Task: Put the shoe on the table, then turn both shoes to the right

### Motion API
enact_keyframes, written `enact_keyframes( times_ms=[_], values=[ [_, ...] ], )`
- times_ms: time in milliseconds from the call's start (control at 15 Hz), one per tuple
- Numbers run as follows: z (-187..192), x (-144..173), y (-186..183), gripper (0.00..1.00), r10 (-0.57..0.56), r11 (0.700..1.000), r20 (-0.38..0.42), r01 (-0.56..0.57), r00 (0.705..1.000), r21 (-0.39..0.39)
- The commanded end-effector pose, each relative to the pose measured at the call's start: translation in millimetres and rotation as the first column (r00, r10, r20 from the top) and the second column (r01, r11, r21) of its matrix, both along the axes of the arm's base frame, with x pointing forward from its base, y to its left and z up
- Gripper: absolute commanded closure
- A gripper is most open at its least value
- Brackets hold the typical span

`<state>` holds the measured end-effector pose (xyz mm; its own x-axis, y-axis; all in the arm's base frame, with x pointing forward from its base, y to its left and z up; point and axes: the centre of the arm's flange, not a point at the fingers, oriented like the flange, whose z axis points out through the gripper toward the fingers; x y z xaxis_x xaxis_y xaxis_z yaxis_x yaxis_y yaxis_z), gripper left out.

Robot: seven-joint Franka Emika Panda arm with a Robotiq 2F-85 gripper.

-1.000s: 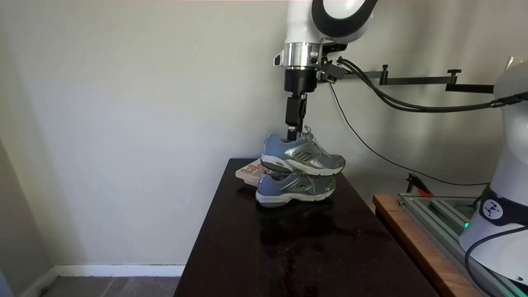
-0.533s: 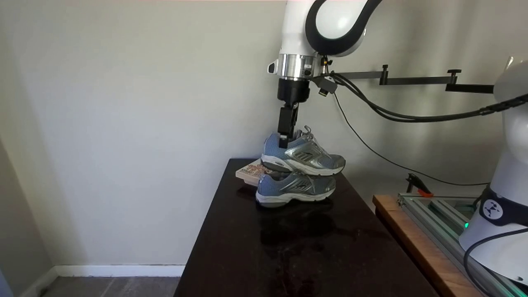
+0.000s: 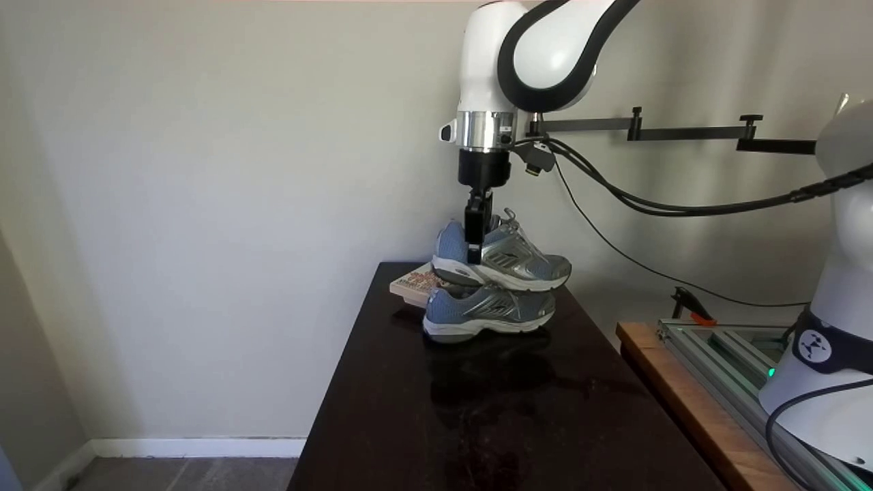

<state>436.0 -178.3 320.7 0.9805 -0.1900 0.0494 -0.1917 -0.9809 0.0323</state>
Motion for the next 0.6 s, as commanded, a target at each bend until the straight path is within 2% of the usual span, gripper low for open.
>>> enact_keyframes(
  times_ms=[0,133,200,533],
  values=[
    [9,2,4,0.84,0.018,1.000,-0.004,-0.018,1.000,0.021],
    [18,0,8,0.96,0.029,0.999,-0.009,-0.028,1.000,0.041],
    [25,-1,11,0.99,0.036,0.997,-0.014,-0.035,0.999,0.067],
    [51,-4,29,0.98,0.107,0.981,-0.013,-0.103,0.994,0.165]
  ],
)
